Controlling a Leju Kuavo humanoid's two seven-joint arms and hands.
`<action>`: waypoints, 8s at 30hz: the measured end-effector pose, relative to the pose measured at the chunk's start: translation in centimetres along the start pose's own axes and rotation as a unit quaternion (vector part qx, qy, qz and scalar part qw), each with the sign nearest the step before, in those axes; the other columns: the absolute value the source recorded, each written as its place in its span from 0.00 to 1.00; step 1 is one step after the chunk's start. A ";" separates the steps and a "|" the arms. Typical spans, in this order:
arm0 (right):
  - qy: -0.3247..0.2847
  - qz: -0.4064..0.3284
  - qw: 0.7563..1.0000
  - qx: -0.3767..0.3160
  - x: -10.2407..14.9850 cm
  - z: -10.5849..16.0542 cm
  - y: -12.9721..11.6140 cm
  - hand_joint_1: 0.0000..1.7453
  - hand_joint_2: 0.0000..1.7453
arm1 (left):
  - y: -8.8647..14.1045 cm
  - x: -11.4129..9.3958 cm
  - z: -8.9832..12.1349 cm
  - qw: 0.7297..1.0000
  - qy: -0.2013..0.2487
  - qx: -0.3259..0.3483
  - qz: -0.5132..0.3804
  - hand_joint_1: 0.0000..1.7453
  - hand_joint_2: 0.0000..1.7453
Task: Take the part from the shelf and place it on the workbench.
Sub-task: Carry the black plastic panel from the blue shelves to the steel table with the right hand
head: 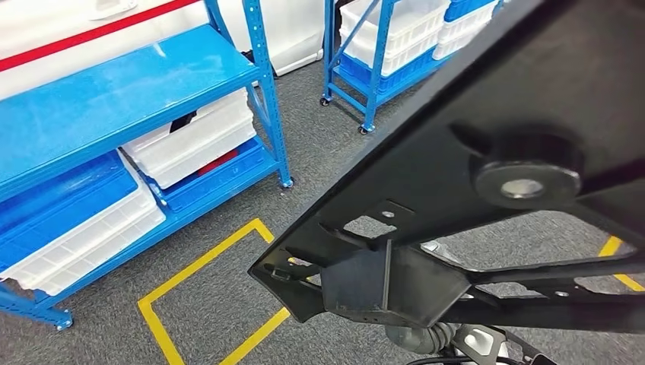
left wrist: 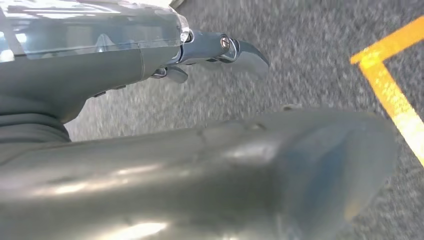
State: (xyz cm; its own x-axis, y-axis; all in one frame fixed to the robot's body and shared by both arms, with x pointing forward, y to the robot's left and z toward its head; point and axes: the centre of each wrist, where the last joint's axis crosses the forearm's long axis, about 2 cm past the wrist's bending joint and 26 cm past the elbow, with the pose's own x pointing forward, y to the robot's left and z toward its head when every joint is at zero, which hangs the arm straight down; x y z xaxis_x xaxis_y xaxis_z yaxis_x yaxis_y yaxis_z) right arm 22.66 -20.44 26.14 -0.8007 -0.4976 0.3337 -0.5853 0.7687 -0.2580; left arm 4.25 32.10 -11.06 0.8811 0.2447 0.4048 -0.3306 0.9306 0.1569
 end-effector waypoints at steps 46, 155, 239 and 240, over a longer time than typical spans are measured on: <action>0.027 0.000 1.000 -0.004 -0.5 1.2 -0.3 0.97 1.00 | 3.6 1.8 -0.9 0.996 -0.048 -0.008 -0.077 0.00 0.00; -0.010 -0.099 0.995 0.016 -2.8 -3.7 -0.2 0.97 1.00 | 2.7 2.0 -0.9 0.997 -0.038 0.016 -0.063 0.00 0.00; 0.000 -0.081 0.996 -0.024 -4.8 -5.8 -3.4 0.97 1.00 | 2.3 2.1 -0.9 0.999 -0.034 0.000 -0.013 0.00 0.00; -0.001 -0.080 0.996 -0.024 -4.8 -5.9 -3.5 0.97 1.00 | 2.3 2.2 -0.9 0.999 -0.035 0.000 -0.013 0.00 0.00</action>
State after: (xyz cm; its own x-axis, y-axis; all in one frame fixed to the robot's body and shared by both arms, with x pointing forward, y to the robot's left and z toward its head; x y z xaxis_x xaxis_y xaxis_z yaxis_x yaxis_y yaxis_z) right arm 29.32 -18.41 30.76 -0.6976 -0.6165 0.3651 -0.6990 0.6974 -0.1580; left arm 5.69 35.04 -10.65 0.8637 0.2010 0.4621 -0.3078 0.9365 0.1680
